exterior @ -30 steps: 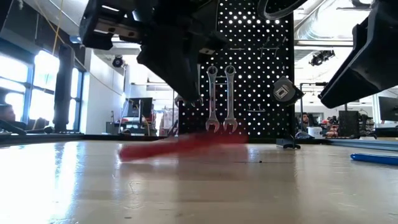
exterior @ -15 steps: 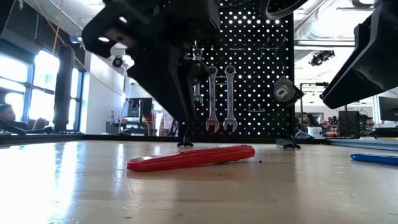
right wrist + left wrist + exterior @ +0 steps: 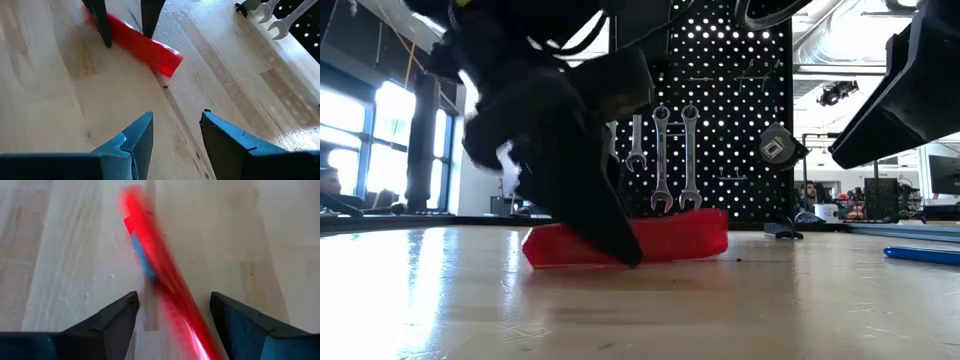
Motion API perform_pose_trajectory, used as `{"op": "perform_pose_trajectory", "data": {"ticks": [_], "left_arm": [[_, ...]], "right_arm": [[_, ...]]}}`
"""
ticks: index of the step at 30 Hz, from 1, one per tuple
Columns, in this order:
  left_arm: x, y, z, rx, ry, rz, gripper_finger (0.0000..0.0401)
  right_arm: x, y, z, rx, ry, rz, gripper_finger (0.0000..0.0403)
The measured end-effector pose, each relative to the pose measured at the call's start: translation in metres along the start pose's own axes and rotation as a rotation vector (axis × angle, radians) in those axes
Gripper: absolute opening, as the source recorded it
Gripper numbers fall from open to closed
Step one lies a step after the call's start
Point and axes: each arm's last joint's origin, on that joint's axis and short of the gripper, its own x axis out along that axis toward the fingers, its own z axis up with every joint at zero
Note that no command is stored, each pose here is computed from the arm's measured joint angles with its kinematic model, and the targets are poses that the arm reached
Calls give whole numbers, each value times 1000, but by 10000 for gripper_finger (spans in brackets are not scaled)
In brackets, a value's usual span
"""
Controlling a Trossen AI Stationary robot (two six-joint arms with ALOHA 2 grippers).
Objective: Hang tools onto peg board
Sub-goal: Put the cutter into the peg board
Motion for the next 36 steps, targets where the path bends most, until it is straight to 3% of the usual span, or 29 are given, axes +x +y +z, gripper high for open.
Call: {"op": "perform_pose_trajectory", "data": {"ticks": [6,13,21,27,36], "left_arm": [[13,-8,-10,-21,-14,75,224],[15,-9,-15,54,7,117,110],[13,-13,-13,199,-9,111,110],[1,-13,-5,253,-44,104,110],[-19,-13,7,306,-86,177,110]], "right_arm": [[0,0,0,1,-3,-1,161],[0,0,0,5,-5,2,161],[0,1,0,15,-6,4,161],[0,1,1,20,-8,8,161],[-1,1,1,60,-30,2,161]]}}
